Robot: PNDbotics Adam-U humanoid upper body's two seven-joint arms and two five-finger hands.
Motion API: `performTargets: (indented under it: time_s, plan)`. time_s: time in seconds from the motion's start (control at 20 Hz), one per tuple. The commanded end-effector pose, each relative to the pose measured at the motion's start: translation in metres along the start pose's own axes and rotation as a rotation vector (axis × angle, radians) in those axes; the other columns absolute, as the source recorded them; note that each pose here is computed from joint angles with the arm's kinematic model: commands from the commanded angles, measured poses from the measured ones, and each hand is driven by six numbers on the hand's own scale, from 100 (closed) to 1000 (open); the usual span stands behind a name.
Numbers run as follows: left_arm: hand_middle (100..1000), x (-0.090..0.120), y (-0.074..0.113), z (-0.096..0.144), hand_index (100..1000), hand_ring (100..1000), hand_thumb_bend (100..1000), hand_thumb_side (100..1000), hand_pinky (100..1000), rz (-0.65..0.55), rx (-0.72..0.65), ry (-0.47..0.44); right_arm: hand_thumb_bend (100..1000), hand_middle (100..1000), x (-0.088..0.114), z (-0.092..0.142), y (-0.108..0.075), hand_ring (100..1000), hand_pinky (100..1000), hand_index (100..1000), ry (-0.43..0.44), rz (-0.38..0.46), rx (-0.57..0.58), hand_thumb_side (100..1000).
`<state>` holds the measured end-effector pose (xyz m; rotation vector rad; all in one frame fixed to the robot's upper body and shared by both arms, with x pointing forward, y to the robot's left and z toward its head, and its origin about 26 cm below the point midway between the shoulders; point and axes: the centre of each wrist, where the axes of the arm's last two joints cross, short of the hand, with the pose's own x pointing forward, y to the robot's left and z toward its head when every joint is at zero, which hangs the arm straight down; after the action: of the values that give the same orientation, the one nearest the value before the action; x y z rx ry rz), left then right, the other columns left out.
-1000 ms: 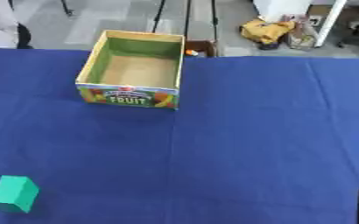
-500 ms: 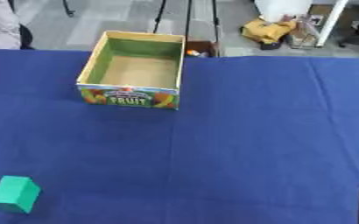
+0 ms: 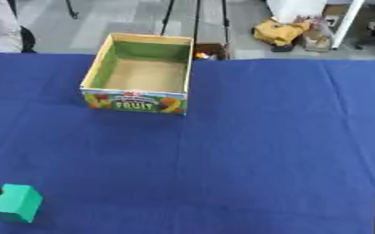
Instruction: Pick up objects on the table and place them in the box.
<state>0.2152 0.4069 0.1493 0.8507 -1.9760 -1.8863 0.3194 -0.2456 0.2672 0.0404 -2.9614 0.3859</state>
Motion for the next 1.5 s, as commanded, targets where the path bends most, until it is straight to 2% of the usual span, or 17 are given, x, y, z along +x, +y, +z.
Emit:
performTargets:
  time_s: [0.05,0.45,0.8,1.35,1.5]
  plan:
    - [918,-0.002,0.009,-0.002,1000,881,100,666,811,-0.074,-0.034,-0.010,100,514,0.006,-0.007,-0.004,896,842,855,-0.031,0.011,0.021,760]
    - [947,-0.004,0.012,-0.006,1000,909,100,679,823,-0.120,-0.038,0.019,100,512,0.006,-0.006,-0.004,898,844,856,-0.026,0.013,0.027,757]
    - [950,-0.006,0.016,-0.007,1000,917,100,704,837,-0.089,-0.032,0.075,100,512,0.006,-0.005,-0.005,898,845,857,-0.023,0.013,0.030,758]
    - [925,-0.022,0.043,-0.016,1000,913,100,676,837,-0.023,-0.073,0.149,100,509,0.006,-0.004,-0.005,901,847,858,-0.018,0.015,0.039,755]
    - [933,-0.025,0.049,-0.019,1000,917,100,737,842,-0.010,-0.105,0.154,100,509,0.006,-0.004,-0.005,902,848,858,-0.018,0.015,0.041,755]
